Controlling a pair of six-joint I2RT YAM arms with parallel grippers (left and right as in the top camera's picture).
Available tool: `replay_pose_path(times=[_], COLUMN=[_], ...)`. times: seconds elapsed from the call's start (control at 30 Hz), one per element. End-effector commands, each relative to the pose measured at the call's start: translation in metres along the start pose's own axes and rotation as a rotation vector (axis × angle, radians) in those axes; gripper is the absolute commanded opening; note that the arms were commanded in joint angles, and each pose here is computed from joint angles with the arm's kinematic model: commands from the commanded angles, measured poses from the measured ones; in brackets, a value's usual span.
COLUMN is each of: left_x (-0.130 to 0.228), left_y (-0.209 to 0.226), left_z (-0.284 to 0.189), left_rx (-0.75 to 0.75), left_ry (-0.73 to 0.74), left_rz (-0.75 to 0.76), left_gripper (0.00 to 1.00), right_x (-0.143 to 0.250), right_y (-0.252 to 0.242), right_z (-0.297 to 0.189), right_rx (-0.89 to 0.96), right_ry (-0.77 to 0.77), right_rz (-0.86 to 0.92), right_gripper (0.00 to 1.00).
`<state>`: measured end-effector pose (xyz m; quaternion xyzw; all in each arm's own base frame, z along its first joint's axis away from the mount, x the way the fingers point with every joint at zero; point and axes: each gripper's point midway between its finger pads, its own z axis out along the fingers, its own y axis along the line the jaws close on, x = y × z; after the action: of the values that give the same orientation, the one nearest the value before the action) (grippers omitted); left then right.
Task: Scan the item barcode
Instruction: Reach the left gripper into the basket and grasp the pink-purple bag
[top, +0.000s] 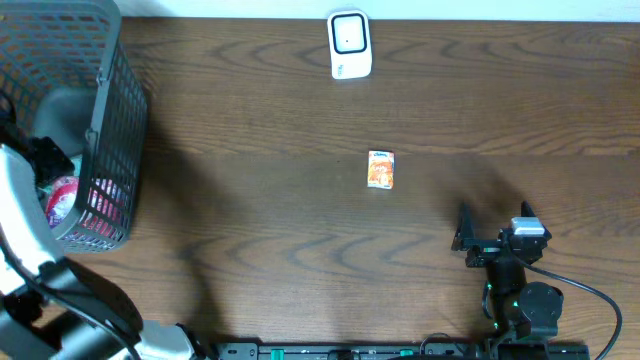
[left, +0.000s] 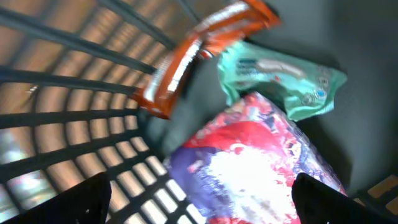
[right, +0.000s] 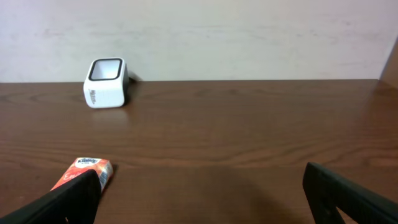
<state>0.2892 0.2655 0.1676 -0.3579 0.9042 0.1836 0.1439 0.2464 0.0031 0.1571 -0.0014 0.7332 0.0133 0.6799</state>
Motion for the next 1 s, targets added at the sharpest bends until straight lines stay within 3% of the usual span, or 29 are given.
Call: replay_pose_path(times=[0.0, 0.6, 0.7, 0.77, 0.9, 0.93, 0.97], left_x=[0.01, 0.058, 0.067, 0.073, 0.078, 0.078, 0.078], left_y=[-0.014, -0.035, -0.037, -0.039, -0.039, -0.039, -0.039], left_z=[0.019, 0.091, 0.1, 0.105, 0.108, 0.108, 0.107], left_rx=[0.057, 0.053, 0.048, 0.046, 0.044, 0.044, 0.044], left_ry=[0.069, 0.343, 0.387, 0.411, 0.43, 0.429, 0.432], left_rz=[-0.005, 0.033, 0.038, 0.044, 0.048, 0.048, 0.048], left_gripper=[0.92, 0.92, 0.87, 0.74, 0.29, 0.13, 0.08], right_x=[0.001, 0.001, 0.001, 0.001, 0.001, 0.001, 0.001], right_y=[0.0, 0.0, 0.0, 0.0, 0.0, 0.0, 0.0], right_z=[0.0, 0.0, 0.0, 0.0, 0.0, 0.0, 0.0], right_rx=[0.0, 0.0, 0.0, 0.0, 0.0, 0.0, 0.0], right_ry=[0.0, 0.0, 0.0, 0.0, 0.001, 0.001, 0.0], right_rz=[0.013, 0.013, 0.013, 0.013, 0.013, 0.013, 0.013], right_gripper=[0.99, 0.99, 0.99, 0.99, 0.99, 0.99, 0.99])
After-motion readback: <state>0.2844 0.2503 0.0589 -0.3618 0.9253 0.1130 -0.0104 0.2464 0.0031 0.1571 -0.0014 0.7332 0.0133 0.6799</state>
